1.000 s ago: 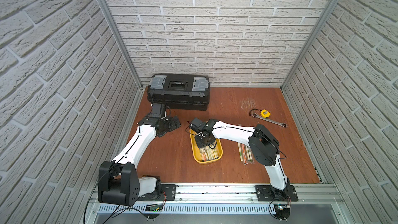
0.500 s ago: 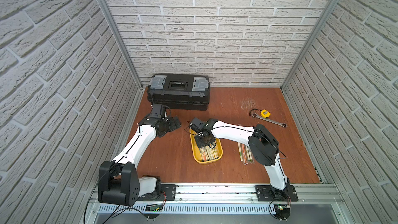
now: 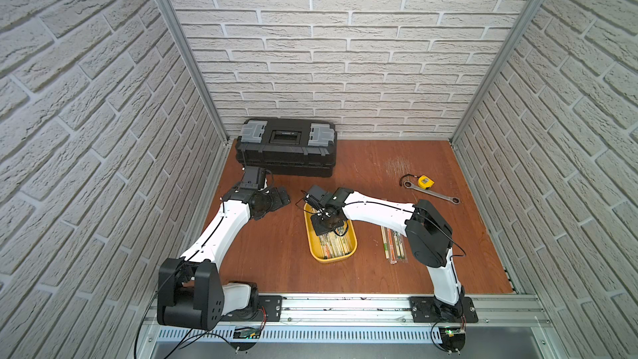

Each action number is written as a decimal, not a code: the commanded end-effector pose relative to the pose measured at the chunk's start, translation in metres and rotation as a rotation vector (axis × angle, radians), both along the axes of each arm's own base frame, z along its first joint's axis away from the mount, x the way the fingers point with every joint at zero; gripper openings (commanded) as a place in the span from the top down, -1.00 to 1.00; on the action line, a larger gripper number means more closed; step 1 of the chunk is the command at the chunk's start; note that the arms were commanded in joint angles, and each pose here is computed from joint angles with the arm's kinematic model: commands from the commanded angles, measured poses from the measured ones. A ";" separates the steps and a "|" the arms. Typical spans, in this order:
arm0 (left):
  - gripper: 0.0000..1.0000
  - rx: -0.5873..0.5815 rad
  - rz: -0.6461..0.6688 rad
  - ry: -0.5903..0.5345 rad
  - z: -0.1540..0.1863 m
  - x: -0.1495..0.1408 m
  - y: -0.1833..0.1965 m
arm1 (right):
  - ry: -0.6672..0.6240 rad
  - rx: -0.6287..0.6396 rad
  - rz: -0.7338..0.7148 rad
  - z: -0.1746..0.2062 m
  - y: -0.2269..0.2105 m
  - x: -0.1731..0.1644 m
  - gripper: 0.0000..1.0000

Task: Take the paired disposable chopsticks out of the storage box
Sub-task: Pick up the paired disposable chopsticks from the storage box, then place the paired disposable chopsticks at the center of the board.

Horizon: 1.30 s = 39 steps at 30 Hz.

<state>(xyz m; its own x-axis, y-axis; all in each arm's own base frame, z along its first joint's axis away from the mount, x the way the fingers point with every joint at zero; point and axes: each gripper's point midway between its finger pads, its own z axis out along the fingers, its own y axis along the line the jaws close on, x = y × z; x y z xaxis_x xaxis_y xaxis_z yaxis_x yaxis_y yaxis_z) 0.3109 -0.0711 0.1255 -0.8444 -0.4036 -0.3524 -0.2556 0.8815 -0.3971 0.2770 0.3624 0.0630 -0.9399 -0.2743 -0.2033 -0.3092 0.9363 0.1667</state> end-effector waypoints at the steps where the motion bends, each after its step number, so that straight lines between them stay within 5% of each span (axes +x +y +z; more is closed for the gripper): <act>1: -0.97 -0.006 -0.008 -0.027 0.004 0.005 0.000 | -0.051 0.114 -0.025 0.042 0.011 0.009 0.95; 12: -0.97 -0.023 -0.012 -0.027 0.005 0.004 -0.003 | -0.117 0.192 -0.084 0.085 -0.006 0.024 0.95; 21: -0.96 -0.027 -0.036 -0.021 0.004 0.004 -0.016 | -0.179 0.165 -0.193 0.104 -0.066 0.039 0.95; 30: -0.96 -0.017 -0.059 -0.008 0.000 0.005 -0.030 | -0.189 -0.051 -0.286 0.074 -0.145 0.029 0.95; 39: -0.96 0.000 -0.077 0.000 0.002 0.005 -0.035 | -0.124 -0.236 -0.313 0.021 -0.177 0.012 0.95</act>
